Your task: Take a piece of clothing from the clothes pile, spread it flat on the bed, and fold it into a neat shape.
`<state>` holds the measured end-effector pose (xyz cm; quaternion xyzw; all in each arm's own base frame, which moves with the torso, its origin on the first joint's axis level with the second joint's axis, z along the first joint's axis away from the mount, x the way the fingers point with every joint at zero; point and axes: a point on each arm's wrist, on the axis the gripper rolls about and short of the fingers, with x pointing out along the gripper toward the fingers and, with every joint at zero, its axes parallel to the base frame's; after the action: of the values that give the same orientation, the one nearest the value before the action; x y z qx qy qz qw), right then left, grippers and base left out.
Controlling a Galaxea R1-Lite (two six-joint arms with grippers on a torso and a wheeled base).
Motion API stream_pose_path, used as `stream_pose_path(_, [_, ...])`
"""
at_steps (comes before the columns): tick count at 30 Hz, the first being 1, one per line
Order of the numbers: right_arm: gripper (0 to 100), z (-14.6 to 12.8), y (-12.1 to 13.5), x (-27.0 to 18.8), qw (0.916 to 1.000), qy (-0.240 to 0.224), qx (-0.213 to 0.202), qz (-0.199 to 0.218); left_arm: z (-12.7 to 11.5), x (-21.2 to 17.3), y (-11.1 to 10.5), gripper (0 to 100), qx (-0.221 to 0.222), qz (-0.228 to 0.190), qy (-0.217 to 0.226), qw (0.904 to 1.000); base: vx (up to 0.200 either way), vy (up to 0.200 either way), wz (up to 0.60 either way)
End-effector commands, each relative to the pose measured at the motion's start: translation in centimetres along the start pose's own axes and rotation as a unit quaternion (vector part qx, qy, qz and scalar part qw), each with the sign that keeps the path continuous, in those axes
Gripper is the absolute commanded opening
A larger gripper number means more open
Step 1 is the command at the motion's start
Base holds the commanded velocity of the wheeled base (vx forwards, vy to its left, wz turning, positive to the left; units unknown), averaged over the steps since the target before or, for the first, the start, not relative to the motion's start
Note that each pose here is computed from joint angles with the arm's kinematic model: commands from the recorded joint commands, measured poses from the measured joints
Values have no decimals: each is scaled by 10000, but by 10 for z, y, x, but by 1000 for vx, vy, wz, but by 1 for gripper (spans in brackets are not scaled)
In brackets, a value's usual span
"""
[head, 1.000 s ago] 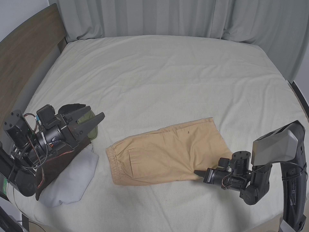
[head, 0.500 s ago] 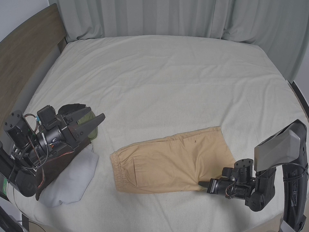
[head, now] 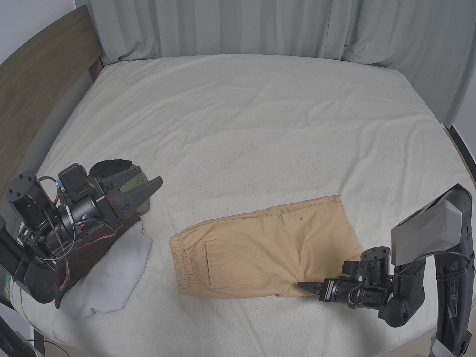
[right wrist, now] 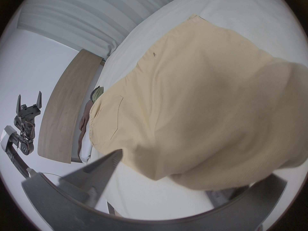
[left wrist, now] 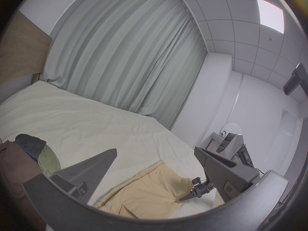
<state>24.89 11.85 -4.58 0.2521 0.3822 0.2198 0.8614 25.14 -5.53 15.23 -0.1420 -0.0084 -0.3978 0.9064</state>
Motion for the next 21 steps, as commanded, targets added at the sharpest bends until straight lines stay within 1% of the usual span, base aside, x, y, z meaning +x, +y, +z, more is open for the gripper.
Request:
stream_pose_path(1, [100, -4, 7, -11, 9999, 97, -43, 45, 0, 1, 1, 100, 2, -7, -7, 10000, 0, 0, 0])
stream_pose_path(4, [100, -9, 14, -23, 9997, 209, -88, 82, 2, 1, 0, 100, 21, -16, -30, 10000, 0, 0, 0])
stream_pose_path(6, [100, -16, 23, -35, 9991, 361, -168, 161, 1, 1, 0, 100, 20, -23, -28, 10000, 0, 0, 0])
stream_pose_path(10, [100, -20, 38, -51, 9976, 452, -313, 418, 2, 1, -1, 100, 27, -42, -35, 10000, 0, 0, 0])
stream_pose_path(12, [100, -20, 47, -61, 9958, 467, -405, 674, 2, 1, -2, 100, 29, -59, -37, 10000, 0, 0, 0])
stream_pose_path(13, [100, -20, 47, -62, 9957, 477, -405, 686, 2, 1, -2, 100, 29, -59, -37, 10000, 0, 0, 0])
stream_pose_path(14, [100, -18, 54, -70, 9939, 441, -472, 897, 2, 2, -3, 100, 33, -68, -41, 10000, 0, 0, 0])
stream_pose_path(15, [100, -16, 58, -73, 9930, 381, -512, 996, 2, 1, -3, 100, 33, -68, -41, 10000, 0, 0, 0])
stream_pose_path(16, [100, -15, 58, -74, 9929, 370, -516, 1005, 2, 1, -3, 100, 28, -66, -36, 10000, 0, 0, 0])
stream_pose_path(19, [100, -3, 69, -84, 9899, -10, -620, 1272, 3, 1, -3, 100, 34, -80, -50, 9999, 0, 0, 0])
stream_pose_path(20, [100, -2, 70, -86, 9895, -56, -630, 1299, 3, 1, -3, 100, 39, -82, -56, 9999, 0, 0, 0])
stream_pose_path(21, [100, 7, 76, -91, 9866, -304, -684, 1453, 4, 2, -3, 100, 52, -81, -76, 9999, 0, 0, 0])
